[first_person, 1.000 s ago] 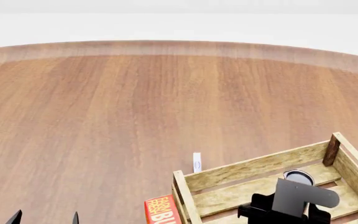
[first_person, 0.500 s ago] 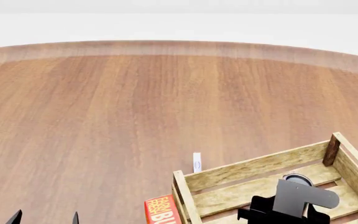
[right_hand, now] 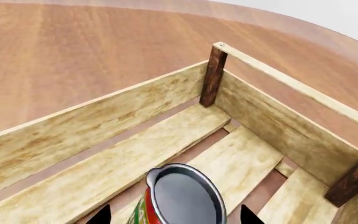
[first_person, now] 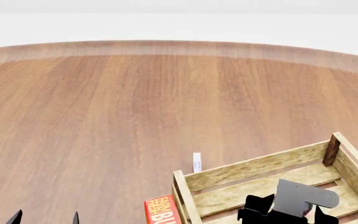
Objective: Pick up the tomato sauce, and put it in the wooden tray.
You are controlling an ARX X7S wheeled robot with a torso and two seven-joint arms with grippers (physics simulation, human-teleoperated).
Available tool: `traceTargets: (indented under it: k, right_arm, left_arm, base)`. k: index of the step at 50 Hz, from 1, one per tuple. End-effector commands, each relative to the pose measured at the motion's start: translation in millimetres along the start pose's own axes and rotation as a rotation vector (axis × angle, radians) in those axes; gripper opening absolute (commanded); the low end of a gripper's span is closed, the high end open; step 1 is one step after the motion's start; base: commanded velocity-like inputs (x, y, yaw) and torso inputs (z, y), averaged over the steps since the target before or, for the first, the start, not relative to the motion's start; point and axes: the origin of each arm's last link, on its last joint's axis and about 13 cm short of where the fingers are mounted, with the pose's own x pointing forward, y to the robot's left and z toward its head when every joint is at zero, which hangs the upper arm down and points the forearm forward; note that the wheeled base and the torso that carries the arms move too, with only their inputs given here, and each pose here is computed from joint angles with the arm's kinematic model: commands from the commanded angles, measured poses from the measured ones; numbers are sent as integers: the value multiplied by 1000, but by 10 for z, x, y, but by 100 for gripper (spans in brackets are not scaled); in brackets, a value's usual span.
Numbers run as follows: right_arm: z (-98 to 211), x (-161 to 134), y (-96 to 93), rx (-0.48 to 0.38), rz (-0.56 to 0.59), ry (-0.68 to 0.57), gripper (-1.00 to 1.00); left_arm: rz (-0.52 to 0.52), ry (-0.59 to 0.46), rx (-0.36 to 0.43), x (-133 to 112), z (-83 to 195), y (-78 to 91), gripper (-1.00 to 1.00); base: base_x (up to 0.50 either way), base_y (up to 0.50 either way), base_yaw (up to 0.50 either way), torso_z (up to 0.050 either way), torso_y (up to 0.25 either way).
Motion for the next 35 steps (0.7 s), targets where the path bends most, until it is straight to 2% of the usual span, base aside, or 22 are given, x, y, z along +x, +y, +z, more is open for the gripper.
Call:
traceTargets:
  k: [1,21,35]
  right_arm:
    - [8,9,-8,-15,4,4,100]
    - [5,9,-1,-21,7,5,100]
    - [28,-17,2,-31,16,-37,100]
  left_arm:
    - [0,0,1,-8,14,-8,100]
    - [-1,-1,1,-3,2,1,100]
    - [0,-1,1,0,-1,3,100]
  base:
    - [0,0,0,0,0]
    - [0,0,0,0,0]
    - [0,0,0,0,0]
